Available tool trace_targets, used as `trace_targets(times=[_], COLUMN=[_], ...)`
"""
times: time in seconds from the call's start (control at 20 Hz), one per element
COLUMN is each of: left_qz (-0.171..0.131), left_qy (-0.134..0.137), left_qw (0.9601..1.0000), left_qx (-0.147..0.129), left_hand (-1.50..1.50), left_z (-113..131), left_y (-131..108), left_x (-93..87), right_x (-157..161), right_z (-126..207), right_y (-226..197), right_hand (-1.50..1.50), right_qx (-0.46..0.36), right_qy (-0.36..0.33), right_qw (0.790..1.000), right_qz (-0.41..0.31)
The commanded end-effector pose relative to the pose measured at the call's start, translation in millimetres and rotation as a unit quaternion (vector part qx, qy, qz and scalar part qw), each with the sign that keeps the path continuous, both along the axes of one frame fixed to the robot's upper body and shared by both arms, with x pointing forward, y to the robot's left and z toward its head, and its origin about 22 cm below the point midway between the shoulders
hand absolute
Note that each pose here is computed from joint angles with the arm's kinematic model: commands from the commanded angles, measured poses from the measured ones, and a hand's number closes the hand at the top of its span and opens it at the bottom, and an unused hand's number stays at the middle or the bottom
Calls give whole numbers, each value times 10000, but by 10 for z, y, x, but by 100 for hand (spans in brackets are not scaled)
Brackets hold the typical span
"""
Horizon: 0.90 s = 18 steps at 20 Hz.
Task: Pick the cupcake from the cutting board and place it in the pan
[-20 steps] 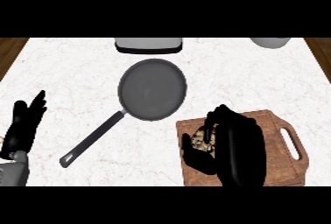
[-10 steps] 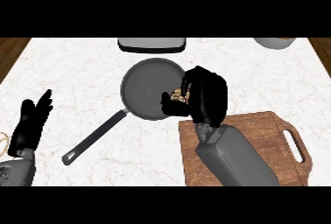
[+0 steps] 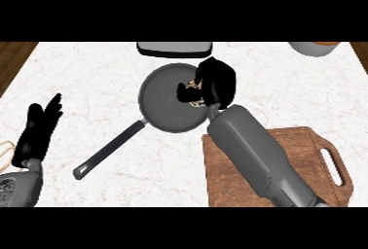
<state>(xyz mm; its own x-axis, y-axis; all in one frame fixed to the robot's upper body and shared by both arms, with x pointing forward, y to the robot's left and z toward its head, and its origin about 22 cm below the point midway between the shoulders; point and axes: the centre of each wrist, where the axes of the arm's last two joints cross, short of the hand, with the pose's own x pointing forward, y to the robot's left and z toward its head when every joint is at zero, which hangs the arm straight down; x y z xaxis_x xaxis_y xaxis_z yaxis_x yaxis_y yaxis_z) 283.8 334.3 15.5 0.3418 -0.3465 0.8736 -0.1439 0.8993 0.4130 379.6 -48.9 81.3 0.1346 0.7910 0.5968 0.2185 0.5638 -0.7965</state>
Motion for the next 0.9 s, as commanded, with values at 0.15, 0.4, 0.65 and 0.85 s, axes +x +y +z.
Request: trace_targets(times=[0.15, 0.4, 0.65, 0.85], left_qz=[-176, -279, -483, -520], left_qy=[-87, -165, -229, -201], left_qw=[9998, 9995, 9986, 9984], left_qx=[30, 29, 29, 35], left_hand=[0, 0, 0, 0], left_z=[-49, 211, 130, 185], left_y=[-189, -217, -295, -215], left_x=[74, 215, 241, 272], right_x=[211, 241, 298, 319], right_z=[-304, -359, -333, -372], right_y=[-101, -188, -184, -241], right_hand=[150, -150, -150, -150], right_qx=[278, 1058, 1309, 1558], right_qy=[164, 284, 336, 32], right_qw=[9995, 9939, 9908, 9878], right_qz=[-58, -89, 50, -25])
